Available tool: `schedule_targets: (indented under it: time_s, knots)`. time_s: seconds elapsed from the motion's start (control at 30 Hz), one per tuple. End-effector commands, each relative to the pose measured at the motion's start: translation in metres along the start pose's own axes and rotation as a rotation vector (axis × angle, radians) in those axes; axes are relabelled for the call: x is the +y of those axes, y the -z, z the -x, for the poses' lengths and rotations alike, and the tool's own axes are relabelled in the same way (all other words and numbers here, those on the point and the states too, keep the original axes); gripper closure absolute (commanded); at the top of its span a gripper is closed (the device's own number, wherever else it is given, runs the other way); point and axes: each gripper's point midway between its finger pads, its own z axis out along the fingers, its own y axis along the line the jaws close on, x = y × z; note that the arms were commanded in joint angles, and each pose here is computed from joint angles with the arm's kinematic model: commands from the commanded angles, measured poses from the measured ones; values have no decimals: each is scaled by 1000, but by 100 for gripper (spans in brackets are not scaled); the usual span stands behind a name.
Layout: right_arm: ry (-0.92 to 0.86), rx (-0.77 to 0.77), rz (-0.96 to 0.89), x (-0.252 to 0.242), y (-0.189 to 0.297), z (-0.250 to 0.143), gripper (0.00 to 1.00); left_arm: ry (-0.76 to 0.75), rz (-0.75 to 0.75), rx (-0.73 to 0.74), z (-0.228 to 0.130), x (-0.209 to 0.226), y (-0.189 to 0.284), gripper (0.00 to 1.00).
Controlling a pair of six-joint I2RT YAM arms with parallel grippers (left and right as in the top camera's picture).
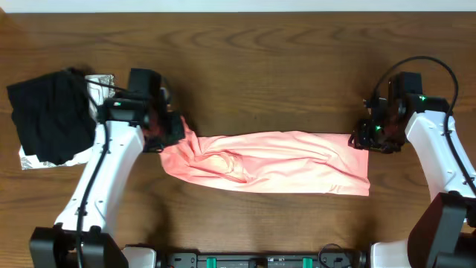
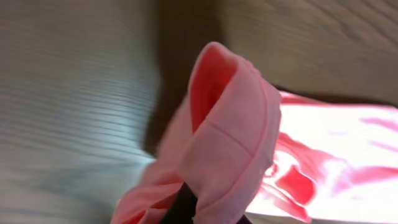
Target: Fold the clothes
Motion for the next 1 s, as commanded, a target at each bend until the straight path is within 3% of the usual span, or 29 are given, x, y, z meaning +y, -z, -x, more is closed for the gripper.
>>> schedule_targets:
  time_s: [0.0,0.97]
  knots:
    - [21,-34,15,2,10,6,56,-29,-70,18,-8,-27,4,94]
    - [17,-17,19,3,10,2,55,-97,-129,2,-56,-130,-12,94]
